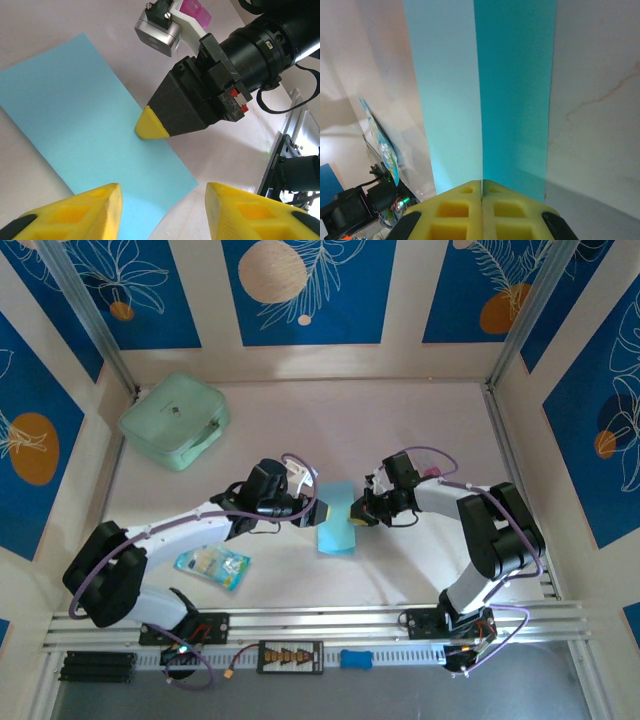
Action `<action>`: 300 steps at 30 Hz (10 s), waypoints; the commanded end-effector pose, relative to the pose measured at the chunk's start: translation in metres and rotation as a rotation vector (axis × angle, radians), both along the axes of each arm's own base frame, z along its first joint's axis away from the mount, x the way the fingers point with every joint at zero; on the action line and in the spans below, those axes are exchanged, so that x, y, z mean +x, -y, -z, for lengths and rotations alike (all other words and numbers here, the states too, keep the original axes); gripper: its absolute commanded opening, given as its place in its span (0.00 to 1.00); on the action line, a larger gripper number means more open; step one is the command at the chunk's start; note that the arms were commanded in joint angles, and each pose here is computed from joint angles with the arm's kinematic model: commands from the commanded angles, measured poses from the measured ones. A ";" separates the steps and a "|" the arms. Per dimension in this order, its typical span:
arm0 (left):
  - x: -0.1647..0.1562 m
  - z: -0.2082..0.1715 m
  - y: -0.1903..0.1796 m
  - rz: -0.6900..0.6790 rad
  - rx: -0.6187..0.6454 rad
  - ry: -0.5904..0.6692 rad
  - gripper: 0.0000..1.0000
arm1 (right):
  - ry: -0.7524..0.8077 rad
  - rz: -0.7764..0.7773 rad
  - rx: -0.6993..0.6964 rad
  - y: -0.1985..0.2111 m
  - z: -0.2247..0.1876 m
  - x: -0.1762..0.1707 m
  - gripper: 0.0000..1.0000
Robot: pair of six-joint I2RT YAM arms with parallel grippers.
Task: Fold a paper plane with a square sheet of paper (pick it up from the middle)
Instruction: Fold the triangle a second time at the center of the table.
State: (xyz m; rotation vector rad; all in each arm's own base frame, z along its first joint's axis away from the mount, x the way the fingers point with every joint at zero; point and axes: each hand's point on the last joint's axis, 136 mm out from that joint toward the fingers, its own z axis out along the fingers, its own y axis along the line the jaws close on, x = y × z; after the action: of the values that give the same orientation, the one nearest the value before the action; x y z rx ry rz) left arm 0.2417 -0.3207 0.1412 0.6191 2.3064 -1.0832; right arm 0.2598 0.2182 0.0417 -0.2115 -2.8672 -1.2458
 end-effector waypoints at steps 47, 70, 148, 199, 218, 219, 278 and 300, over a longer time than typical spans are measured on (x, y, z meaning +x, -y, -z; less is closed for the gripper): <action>-0.054 0.076 0.047 0.156 0.734 0.628 0.69 | -0.014 -0.006 0.159 -0.021 -0.013 -0.001 0.17; -0.053 0.070 0.048 0.135 0.668 0.582 0.19 | -0.008 0.007 0.141 -0.017 -0.015 -0.004 0.19; -0.031 0.076 0.035 0.066 0.142 -0.076 0.00 | -0.089 0.114 -0.199 0.004 0.046 -0.074 0.04; -0.035 0.087 0.033 0.092 0.186 -0.087 0.00 | -0.093 0.100 -0.227 0.018 0.046 -0.098 0.04; -0.030 0.097 0.025 0.115 0.285 -0.046 0.00 | -0.077 0.078 -0.246 0.020 0.048 -0.094 0.04; -0.029 0.098 0.024 0.115 0.292 -0.042 0.00 | -0.077 0.078 -0.246 0.020 0.048 -0.094 0.04; -0.012 0.105 0.006 -0.001 0.389 -0.001 0.00 | -0.087 0.069 -0.255 0.023 0.047 -0.101 0.03; -0.013 0.111 0.011 0.031 0.400 -0.019 0.00 | -0.085 0.074 -0.248 0.023 0.048 -0.100 0.03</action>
State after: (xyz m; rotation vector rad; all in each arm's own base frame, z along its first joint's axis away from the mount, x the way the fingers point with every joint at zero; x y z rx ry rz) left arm 0.2239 -0.3318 0.0307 0.7894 2.5546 -0.6551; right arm 0.1774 0.2148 0.0124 -0.3196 -2.9679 -1.0273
